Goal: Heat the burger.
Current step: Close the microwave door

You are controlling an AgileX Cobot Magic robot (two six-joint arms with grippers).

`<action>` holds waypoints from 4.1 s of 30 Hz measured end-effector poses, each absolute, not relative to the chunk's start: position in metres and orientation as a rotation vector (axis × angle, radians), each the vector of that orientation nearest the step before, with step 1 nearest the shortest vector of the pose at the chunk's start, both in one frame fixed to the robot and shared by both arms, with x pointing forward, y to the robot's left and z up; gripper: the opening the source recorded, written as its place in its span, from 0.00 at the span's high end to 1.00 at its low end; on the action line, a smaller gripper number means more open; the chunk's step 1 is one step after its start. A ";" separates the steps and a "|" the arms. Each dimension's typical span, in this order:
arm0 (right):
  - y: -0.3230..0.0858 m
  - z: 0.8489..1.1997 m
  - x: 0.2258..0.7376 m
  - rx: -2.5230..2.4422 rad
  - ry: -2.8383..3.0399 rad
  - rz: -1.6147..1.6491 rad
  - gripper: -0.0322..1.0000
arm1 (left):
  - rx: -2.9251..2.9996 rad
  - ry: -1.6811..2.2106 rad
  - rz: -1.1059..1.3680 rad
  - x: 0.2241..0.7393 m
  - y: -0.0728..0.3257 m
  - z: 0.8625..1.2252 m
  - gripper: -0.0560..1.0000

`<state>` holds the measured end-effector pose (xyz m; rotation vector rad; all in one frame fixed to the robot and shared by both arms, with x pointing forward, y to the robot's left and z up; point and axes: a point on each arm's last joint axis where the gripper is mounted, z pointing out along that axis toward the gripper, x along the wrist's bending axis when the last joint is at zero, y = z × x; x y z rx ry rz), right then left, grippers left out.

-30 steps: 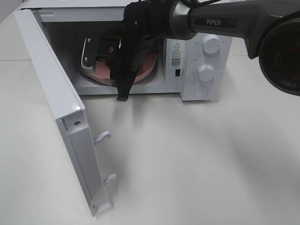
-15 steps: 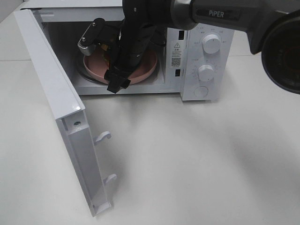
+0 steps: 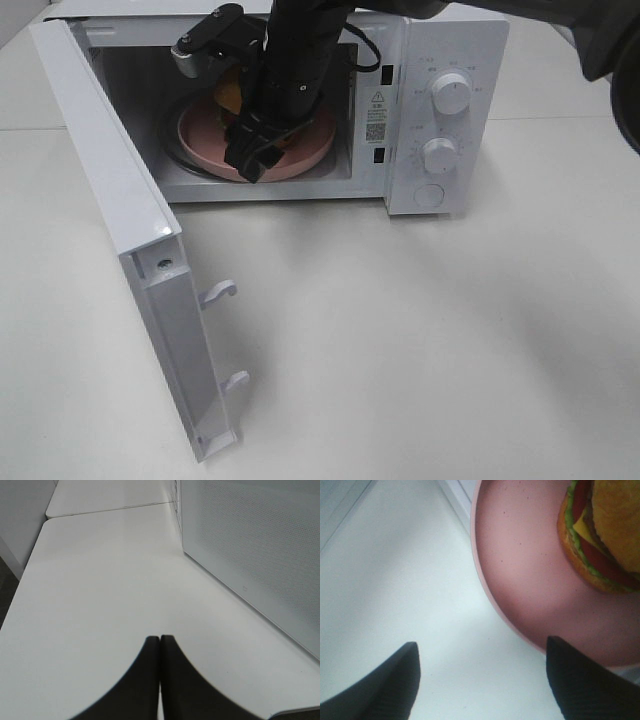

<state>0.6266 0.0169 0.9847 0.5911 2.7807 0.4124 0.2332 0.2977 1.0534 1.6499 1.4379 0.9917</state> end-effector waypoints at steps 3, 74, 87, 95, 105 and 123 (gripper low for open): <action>0.015 0.987 0.624 0.647 2.792 0.392 0.31 | 1.650 1.438 0.992 0.233 0.298 1.053 0.94; -0.261 1.133 0.430 1.852 2.086 0.282 0.31 | 1.650 1.438 0.992 0.233 0.298 1.053 0.94; -0.285 1.091 0.345 1.848 2.077 0.297 0.33 | 1.650 1.438 0.992 0.233 0.298 1.053 0.94; -0.297 1.067 0.302 1.787 2.010 0.441 0.33 | 1.650 1.438 0.992 0.233 0.298 1.053 0.94; -0.305 1.052 0.264 1.605 1.872 0.746 0.36 | 1.650 1.438 0.992 0.233 0.298 1.053 0.94; -0.311 1.049 0.233 1.429 1.742 0.969 0.42 | 1.650 1.438 0.992 0.233 0.298 1.053 0.94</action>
